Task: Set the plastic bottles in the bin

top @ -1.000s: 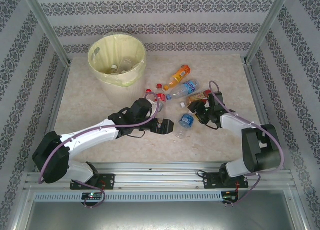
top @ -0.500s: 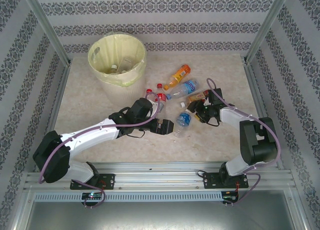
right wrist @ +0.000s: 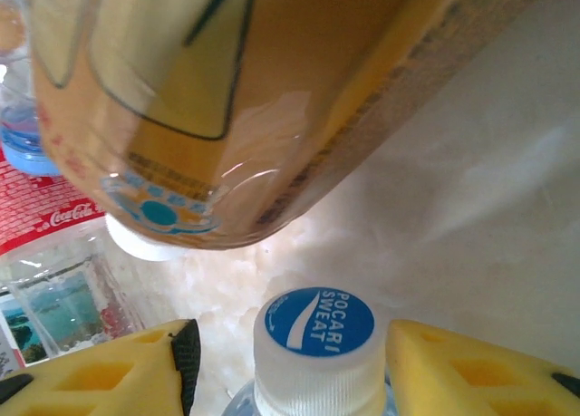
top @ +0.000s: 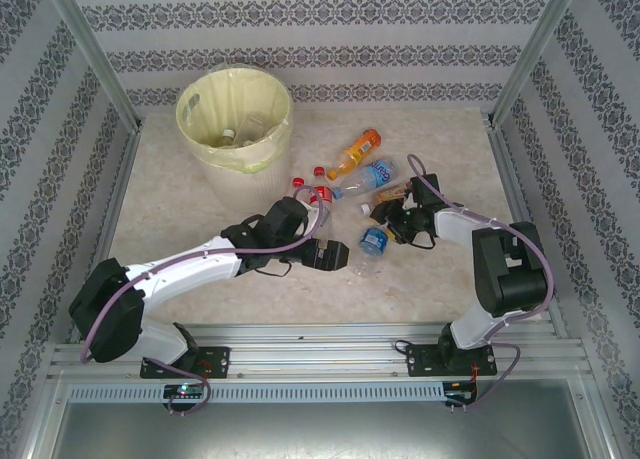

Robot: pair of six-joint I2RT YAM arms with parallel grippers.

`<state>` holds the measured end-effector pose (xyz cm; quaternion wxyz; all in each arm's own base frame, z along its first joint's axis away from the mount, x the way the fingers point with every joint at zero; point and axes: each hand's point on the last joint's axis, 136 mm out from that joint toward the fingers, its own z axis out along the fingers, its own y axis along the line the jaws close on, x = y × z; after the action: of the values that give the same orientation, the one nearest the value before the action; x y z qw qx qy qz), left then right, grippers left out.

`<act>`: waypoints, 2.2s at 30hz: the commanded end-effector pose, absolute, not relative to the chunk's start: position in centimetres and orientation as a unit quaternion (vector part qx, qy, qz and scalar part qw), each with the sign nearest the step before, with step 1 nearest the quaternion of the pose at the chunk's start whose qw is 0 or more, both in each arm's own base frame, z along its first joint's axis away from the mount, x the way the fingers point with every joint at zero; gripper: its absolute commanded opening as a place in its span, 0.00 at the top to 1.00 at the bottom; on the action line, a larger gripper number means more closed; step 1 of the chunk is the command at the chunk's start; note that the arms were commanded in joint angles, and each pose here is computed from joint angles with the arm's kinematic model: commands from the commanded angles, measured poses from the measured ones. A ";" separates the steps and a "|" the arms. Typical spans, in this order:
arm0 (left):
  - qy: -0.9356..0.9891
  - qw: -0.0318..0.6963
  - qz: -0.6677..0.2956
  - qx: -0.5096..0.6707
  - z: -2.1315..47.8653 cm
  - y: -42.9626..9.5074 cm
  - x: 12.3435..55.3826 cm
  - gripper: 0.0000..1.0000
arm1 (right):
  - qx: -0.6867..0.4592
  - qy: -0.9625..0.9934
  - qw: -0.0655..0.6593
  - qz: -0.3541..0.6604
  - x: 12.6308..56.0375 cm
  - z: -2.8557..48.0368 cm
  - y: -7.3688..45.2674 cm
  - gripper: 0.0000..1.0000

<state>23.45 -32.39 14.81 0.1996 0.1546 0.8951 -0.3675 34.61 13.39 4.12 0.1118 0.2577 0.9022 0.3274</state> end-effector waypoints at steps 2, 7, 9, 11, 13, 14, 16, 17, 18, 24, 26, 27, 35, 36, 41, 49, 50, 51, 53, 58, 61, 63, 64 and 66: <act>0.892 0.197 -0.368 0.173 15.2 -33.0 22.9 0.00 | 0.250 0.902 0.105 0.337 35.2 4.1 14.2 0.46; 0.892 0.200 -0.367 0.173 15.3 -32.9 22.9 0.00 | 0.247 0.903 0.105 0.335 35.2 4.2 14.2 0.56; 0.892 0.198 -0.367 0.173 15.2 -32.9 22.8 0.00 | 0.244 0.905 0.109 0.333 35.1 4.5 14.0 0.60; 0.892 0.197 -0.368 0.172 15.2 -32.9 22.8 0.00 | 0.240 0.907 0.115 0.328 35.0 5.0 13.8 0.62; 0.891 0.197 -0.371 0.173 15.3 -33.0 22.7 0.00 | 0.234 0.908 0.124 0.324 34.9 5.8 13.5 0.64; 0.889 0.196 -0.375 0.173 15.4 -33.1 22.7 0.00 | 0.231 0.909 0.128 0.322 34.8 6.2 13.4 0.66; 0.886 0.198 -0.382 0.173 15.7 -33.3 22.6 0.00 | 0.224 0.910 0.138 0.321 34.6 7.1 13.3 0.67; 0.883 0.199 -0.387 0.174 15.9 -33.4 22.6 0.00 | 0.221 0.909 0.145 0.323 34.5 7.7 13.3 0.67; 0.880 0.201 -0.394 0.174 16.1 -33.6 22.6 0.00 | 0.216 0.907 0.152 0.327 34.4 8.4 13.4 0.67; 0.862 0.202 -0.432 0.172 17.2 -34.8 22.6 0.00 | 0.180 0.908 0.183 0.330 32.8 12.4 14.7 0.67; 0.852 0.206 -0.448 0.175 18.0 -35.3 22.6 0.00 | 0.171 0.905 0.195 0.337 32.4 13.7 15.2 0.67; 0.848 0.209 -0.454 0.177 18.3 -35.5 22.7 0.00 | 0.166 0.903 0.199 0.343 32.1 14.4 15.6 0.67; 0.844 0.217 -0.459 0.174 18.3 -35.8 23.1 0.00 | 0.139 0.885 0.220 0.386 30.6 18.9 17.7 0.66; 0.842 0.213 -0.464 0.176 18.3 -36.1 23.0 0.00 | 0.138 0.883 0.223 0.389 30.5 19.4 17.8 0.66; 0.837 0.208 -0.467 0.196 18.6 -37.3 22.3 0.00 | 0.130 0.881 0.229 0.393 30.2 20.6 18.2 0.66; 0.835 0.204 -0.467 0.208 18.7 -38.2 21.9 0.10 | 0.122 0.878 0.231 0.402 29.8 21.3 18.6 0.65; 0.832 0.205 -0.472 0.207 18.9 -38.3 22.0 0.15 | 0.121 0.878 0.231 0.402 29.7 21.2 18.5 0.65; 0.830 0.207 -0.476 0.206 19.2 -38.5 22.0 0.20 | 0.121 0.878 0.232 0.400 29.6 21.3 18.4 0.65; 0.827 0.208 -0.480 0.207 19.5 -38.6 22.0 0.31 | 0.122 0.880 0.231 0.398 29.5 21.1 18.3 0.64; 0.826 0.211 -0.479 0.212 20.0 -38.6 22.0 0.50 | 0.124 0.878 0.232 0.399 29.2 21.5 18.2 0.56; 0.831 0.220 -0.464 0.213 20.7 -38.0 22.3 0.52 | 0.125 0.880 0.235 0.394 29.0 22.3 17.9 0.41; 0.832 0.227 -0.460 0.210 21.5 -37.3 22.6 0.54 | 0.122 0.877 0.245 0.396 28.7 23.4 17.6 0.31; 0.831 0.229 -0.463 0.208 21.9 -37.1 22.7 0.54 | 0.120 0.874 0.251 0.399 28.6 24.1 17.5 0.26; 0.829 0.226 -0.468 0.205 22.4 -36.6 22.9 0.54 | 0.117 0.866 0.262 0.410 28.2 25.4 17.2 0.18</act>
<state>22.50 -37.28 19.66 0.2048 0.1953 0.8419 -0.4595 28.72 17.55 22.15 0.2331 0.1291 0.8793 0.3947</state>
